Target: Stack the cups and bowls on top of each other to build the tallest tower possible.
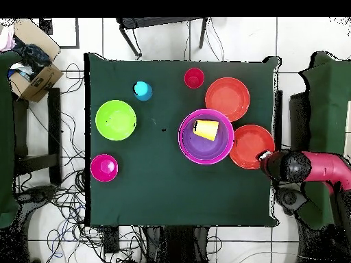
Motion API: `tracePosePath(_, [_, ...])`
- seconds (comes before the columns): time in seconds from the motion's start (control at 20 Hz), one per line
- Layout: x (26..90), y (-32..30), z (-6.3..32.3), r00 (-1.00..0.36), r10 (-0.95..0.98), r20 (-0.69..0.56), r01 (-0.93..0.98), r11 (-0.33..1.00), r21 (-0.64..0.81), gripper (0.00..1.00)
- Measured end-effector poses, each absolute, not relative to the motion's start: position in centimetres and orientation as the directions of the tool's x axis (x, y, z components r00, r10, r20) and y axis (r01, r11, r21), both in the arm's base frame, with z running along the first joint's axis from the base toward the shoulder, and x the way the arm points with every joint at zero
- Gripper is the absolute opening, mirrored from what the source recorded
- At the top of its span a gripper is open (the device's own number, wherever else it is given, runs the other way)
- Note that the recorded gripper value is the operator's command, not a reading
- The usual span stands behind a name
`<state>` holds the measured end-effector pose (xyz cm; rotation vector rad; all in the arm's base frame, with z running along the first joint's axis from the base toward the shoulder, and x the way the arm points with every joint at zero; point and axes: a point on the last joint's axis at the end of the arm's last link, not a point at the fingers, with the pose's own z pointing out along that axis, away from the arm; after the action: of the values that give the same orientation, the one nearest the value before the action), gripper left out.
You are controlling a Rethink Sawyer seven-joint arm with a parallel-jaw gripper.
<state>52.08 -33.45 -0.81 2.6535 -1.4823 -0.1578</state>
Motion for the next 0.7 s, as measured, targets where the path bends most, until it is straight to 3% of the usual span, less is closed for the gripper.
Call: tracePosePath(0.7, [50.9,-34.4,3.6,0.518,-0.855,-0.017,-0.845,-0.515,0.141,0.0])
